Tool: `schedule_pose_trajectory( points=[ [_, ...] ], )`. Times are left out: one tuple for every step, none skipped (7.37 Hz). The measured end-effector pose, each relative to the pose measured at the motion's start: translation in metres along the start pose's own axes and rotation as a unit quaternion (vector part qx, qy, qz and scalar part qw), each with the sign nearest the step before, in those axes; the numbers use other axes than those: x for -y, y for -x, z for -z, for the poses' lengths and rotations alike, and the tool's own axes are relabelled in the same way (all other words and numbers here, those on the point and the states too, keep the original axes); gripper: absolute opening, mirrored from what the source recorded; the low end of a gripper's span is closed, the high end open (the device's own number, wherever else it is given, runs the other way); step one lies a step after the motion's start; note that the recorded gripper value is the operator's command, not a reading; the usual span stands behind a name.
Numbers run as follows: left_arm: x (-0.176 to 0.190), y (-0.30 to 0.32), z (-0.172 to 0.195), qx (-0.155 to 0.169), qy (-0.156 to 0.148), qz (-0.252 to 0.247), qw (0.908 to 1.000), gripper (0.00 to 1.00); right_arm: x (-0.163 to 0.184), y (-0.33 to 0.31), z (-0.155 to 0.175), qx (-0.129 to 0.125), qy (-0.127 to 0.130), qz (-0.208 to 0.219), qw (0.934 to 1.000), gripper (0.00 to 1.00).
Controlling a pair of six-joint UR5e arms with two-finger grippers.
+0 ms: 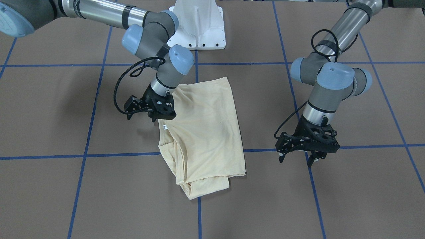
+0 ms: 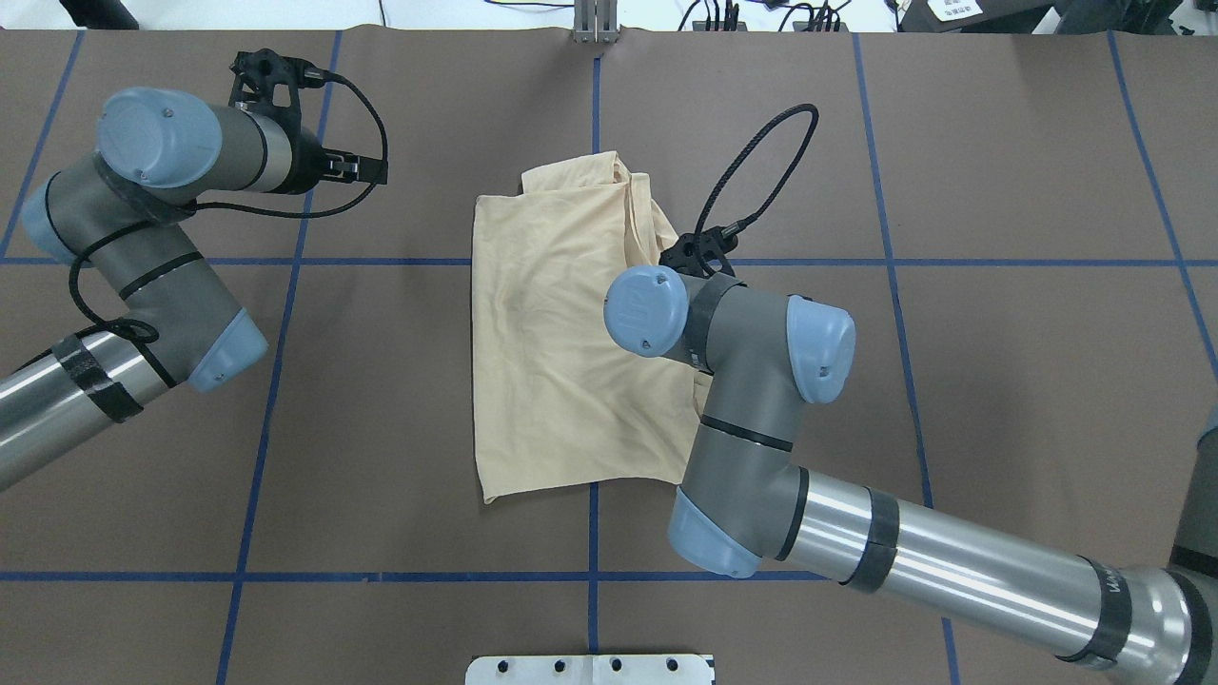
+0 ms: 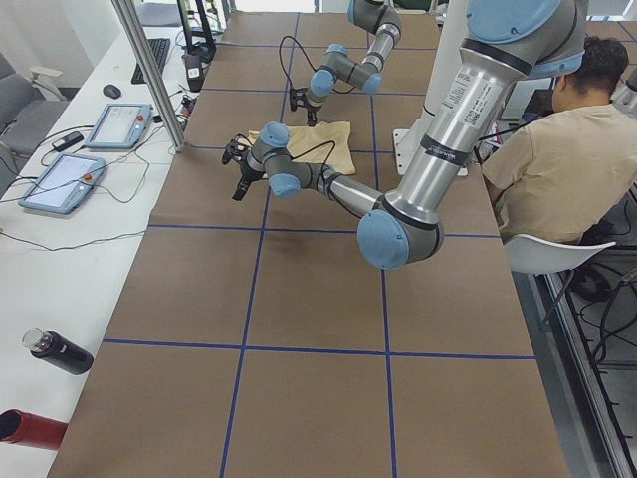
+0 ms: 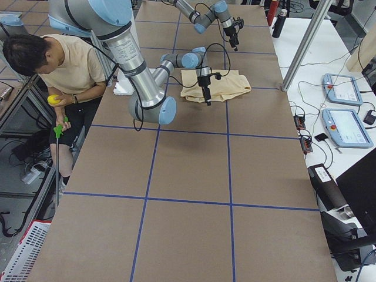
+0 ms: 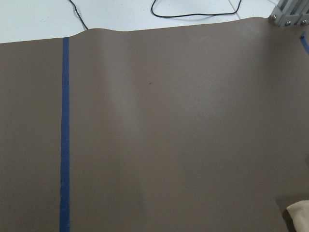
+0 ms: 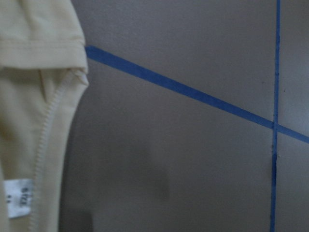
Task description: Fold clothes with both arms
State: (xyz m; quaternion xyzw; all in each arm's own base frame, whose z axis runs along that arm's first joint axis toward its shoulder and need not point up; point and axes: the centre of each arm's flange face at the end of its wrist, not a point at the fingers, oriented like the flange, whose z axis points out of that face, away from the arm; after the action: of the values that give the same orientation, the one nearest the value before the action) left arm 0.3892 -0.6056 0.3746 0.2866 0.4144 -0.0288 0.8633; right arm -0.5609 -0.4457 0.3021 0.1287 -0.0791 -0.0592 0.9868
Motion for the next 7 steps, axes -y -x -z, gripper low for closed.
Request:
schedule_pose_trajectory(
  points=[
    [0.0,0.0,0.0,0.0,0.0,0.0,1.0,1.0,-0.004,-0.012,0.005,0.008,-0.008,0.005,0.9999,1.0],
    [0.0,0.001,0.0,0.0,0.0,0.0,1.0,1.0,-0.002,-0.017,0.025,0.029,-0.02,0.0,0.9994,1.0],
    [-0.001,0.0,0.0,0.0,0.0,0.0,1.0,1.0,0.003,-0.014,0.051,0.06,-0.034,-0.013,0.9975,1.0],
    [-0.001,0.0,0.0,0.0,0.001,0.0,1.0,1.0,0.011,-0.006,0.076,0.1,-0.053,-0.032,0.9931,1.0],
    [-0.001,-0.001,0.0,-0.001,0.001,0.0,1.0,1.0,0.023,0.006,0.091,0.141,-0.075,-0.052,0.9859,1.0],
    [-0.001,-0.001,0.0,-0.001,0.001,0.0,1.0,1.0,0.042,0.024,0.094,0.174,-0.095,-0.074,0.9774,1.0],
    [-0.001,-0.001,0.001,-0.001,0.001,0.0,1.0,1.0,0.067,0.038,0.092,0.191,-0.108,-0.093,0.9713,1.0]
  ],
)
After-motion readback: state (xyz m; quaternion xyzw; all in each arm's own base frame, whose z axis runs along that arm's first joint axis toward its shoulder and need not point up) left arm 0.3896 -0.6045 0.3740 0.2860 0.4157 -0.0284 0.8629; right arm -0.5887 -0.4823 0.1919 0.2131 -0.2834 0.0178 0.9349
